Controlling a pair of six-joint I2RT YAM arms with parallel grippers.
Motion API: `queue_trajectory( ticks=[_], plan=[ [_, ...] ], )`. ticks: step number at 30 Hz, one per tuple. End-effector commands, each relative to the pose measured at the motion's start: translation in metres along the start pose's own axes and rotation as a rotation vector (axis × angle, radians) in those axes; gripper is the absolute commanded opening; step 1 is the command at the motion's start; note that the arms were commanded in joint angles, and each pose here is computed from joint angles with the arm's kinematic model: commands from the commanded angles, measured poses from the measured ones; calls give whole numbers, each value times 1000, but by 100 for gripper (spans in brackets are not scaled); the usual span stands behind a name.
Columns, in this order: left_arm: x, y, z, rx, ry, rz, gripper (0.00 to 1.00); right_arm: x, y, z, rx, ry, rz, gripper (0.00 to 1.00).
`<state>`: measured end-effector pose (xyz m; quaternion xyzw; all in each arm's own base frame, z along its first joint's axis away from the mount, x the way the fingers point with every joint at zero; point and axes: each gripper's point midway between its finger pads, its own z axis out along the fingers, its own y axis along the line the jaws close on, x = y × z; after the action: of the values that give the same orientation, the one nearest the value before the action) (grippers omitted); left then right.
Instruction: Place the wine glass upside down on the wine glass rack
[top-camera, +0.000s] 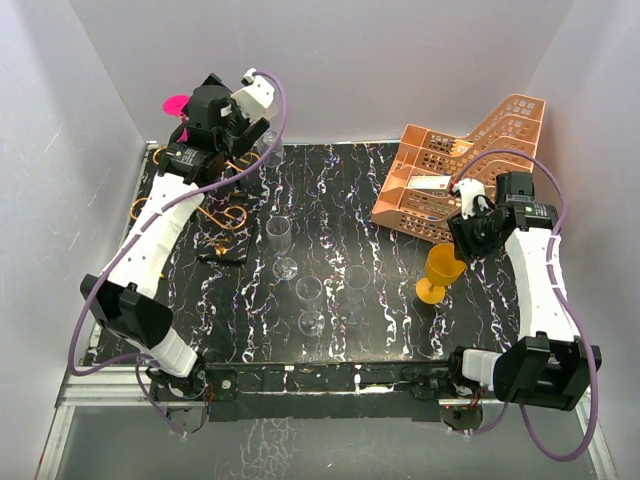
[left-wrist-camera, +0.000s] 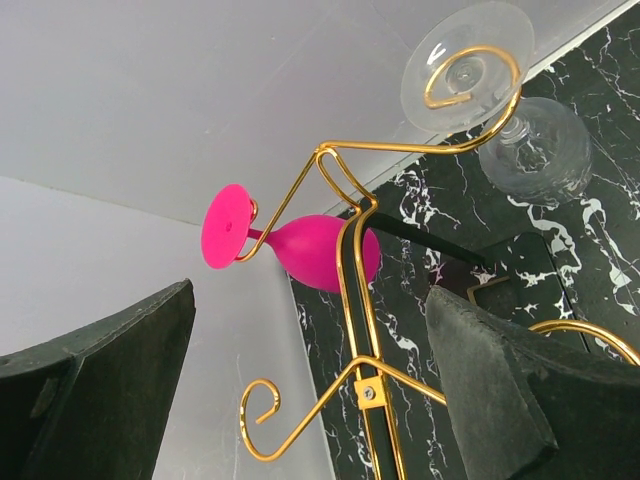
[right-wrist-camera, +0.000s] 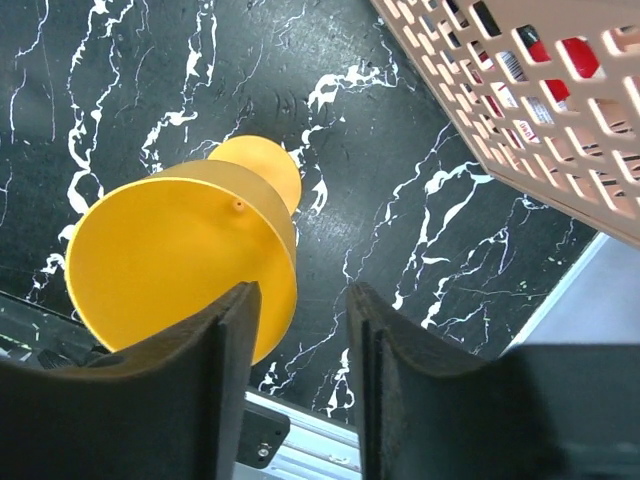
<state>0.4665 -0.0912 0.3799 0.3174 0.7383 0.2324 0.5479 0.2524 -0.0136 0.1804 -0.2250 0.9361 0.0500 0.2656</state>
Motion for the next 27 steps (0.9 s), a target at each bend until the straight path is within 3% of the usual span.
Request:
queue_trajectory(
  ticks=[1, 12, 20, 27],
  plan=[
    [-10, 31, -32, -68, -49, -41, 97, -5, -6, 11, 10, -12, -7, 41],
    [-8, 34, -29, -89, -34, -93, 97, -14, -4, 24, -22, -29, -18, 12],
    [-9, 30, -43, -1, -68, -225, 97, -110, 5, -23, -93, -284, -129, 8],
    [-16, 23, -62, 114, -121, -345, 97, -205, 41, -63, -194, -510, -273, 8]
  ],
)
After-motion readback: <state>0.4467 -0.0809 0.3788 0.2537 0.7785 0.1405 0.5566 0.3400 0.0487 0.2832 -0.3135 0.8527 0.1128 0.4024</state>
